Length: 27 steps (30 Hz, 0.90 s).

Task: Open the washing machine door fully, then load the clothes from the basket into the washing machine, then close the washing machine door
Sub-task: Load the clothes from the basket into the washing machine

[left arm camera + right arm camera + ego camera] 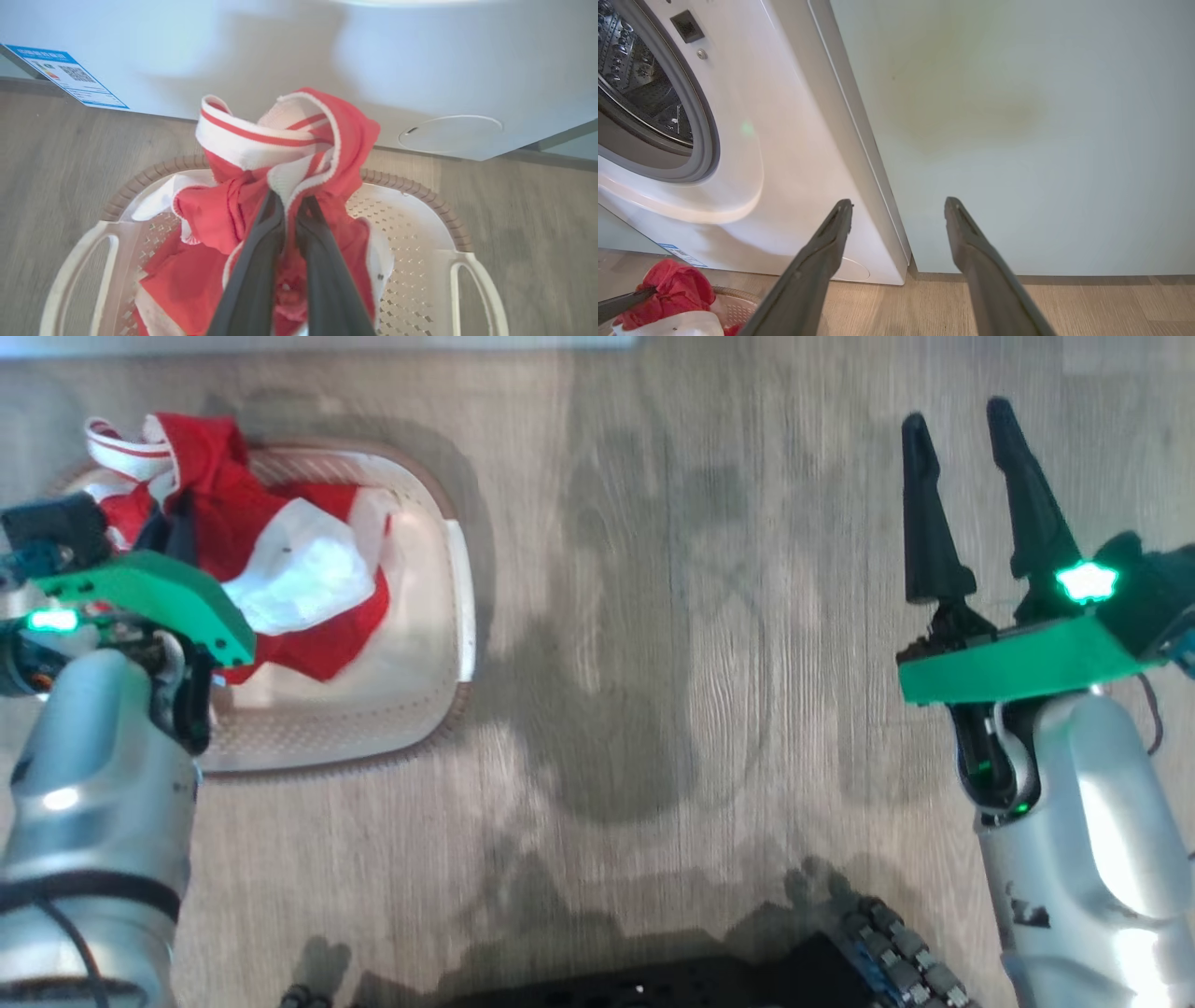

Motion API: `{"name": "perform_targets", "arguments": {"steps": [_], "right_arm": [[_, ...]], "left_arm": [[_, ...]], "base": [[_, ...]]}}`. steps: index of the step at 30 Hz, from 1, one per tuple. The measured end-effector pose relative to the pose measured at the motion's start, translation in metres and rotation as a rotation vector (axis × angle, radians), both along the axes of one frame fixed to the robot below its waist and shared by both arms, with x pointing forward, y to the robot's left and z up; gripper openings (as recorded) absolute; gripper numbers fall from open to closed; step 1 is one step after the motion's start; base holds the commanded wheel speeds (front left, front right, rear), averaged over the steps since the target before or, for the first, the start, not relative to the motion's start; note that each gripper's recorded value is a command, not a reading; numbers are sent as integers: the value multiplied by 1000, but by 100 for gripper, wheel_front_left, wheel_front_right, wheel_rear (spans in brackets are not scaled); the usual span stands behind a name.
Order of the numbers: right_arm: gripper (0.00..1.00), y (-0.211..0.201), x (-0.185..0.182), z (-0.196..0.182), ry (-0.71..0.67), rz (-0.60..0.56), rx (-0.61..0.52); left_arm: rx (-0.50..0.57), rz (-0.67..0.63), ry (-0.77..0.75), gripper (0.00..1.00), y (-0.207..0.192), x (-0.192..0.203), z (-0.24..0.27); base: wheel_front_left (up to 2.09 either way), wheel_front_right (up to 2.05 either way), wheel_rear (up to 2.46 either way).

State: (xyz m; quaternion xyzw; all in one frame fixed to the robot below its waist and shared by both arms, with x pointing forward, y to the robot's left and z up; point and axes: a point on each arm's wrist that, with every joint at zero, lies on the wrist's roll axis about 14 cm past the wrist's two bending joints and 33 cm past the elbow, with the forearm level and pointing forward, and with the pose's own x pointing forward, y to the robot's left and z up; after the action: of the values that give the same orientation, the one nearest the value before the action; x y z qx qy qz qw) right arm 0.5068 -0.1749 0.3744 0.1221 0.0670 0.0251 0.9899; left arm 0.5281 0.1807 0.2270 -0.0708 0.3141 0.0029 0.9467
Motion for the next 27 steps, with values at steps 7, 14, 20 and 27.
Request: {"name": "perform_targets", "arguments": {"steps": [7, 14, 20, 27], "right_arm": [[100, 2, -13, 29, -43, 0, 2], [100, 3, -24, 62, -99, 0, -2], [100, 1, -35, 87, -139, -3, -17], [100, -6, -56, 106, -152, -18, -28]], "left_arm": [[-5, 14, -209, 0, 3, -1, 75], [-2, 13, -401, 0, 2, -15, 147], [12, 6, -567, 0, 1, -27, 210], [37, -11, -663, 0, 3, -57, 258]], "base": [[0, 0, 0], [0, 0, 0], [0, 0, 0], [0, 0, 0]]}}
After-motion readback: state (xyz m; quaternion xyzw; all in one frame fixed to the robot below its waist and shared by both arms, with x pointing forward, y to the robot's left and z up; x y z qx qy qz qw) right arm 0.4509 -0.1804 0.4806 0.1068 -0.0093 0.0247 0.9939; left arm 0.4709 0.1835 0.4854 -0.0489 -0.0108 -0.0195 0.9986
